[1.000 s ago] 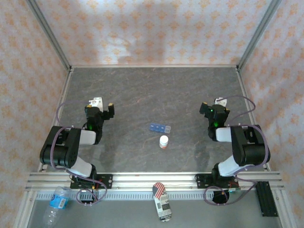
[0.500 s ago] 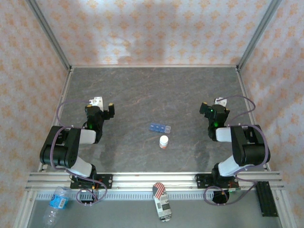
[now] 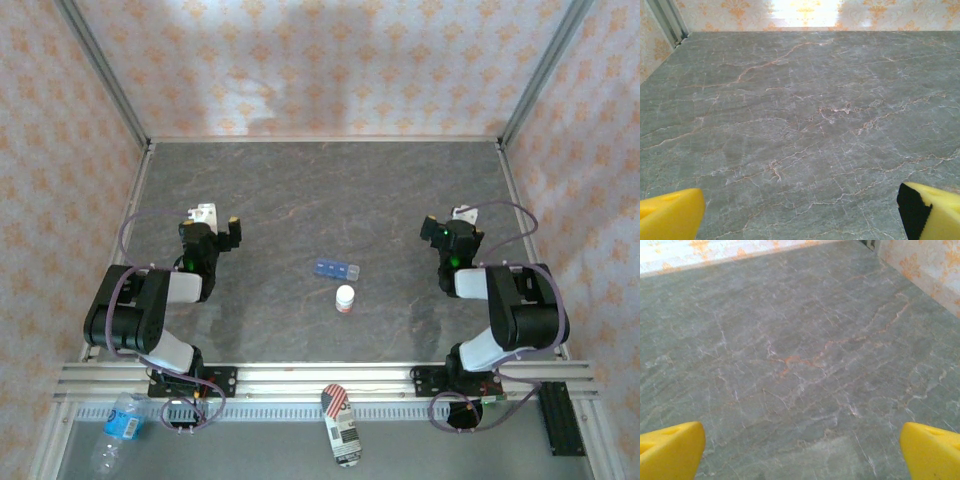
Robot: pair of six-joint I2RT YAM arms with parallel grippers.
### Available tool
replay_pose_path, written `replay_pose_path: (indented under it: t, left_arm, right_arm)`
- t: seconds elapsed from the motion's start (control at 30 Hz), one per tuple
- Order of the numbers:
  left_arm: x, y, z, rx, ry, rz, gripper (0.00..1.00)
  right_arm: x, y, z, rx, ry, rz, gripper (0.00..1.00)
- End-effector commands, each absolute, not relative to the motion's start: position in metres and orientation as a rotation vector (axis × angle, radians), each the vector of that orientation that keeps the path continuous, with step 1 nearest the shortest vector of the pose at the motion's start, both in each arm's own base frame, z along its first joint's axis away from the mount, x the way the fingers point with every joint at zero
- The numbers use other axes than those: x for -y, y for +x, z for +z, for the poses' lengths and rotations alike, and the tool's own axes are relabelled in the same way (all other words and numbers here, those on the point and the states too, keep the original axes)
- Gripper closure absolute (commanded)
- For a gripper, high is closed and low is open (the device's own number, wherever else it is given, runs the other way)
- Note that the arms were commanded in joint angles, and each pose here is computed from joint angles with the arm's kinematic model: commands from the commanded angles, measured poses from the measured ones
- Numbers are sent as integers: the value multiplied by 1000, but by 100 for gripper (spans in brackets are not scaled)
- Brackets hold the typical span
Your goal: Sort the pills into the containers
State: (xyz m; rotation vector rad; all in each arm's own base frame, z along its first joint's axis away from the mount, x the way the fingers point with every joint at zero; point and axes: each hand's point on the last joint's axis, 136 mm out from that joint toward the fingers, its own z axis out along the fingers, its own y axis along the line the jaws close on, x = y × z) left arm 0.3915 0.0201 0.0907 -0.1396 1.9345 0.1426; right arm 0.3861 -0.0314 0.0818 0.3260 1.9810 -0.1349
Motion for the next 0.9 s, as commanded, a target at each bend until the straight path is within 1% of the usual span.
replay_pose_path:
  t: [0.0, 0.17, 0.33, 0.43, 0.6, 0.73, 0.87]
  left_arm:
    - [-26, 394, 97, -1913, -166, 155, 0]
    - [-32, 393, 109, -1910, -203, 182, 0]
    - [-43, 391, 129, -1926, -261, 237, 0]
    - [-49, 392, 149, -1920, -307, 267, 0]
    - [-52, 392, 189, -1889, -423, 230, 0]
    - [-36, 392, 202, -1946, -469, 128, 0]
    - [-8, 388, 201, -2012, -467, -16, 0]
  right_arm:
    - [41, 394, 115, -1961, 367, -182, 1]
    - [48, 403, 145, -2022, 480, -192, 1]
    - [62, 402, 180, -1938, 750, -153, 0]
    - [49, 410, 192, -2023, 703, -91, 1]
    - [3, 410, 198, -2236, 513, 98, 1]
    - [-33, 387, 189, -2400, 396, 143, 0]
    - [-77, 360, 169, -2537, 297, 256, 0]
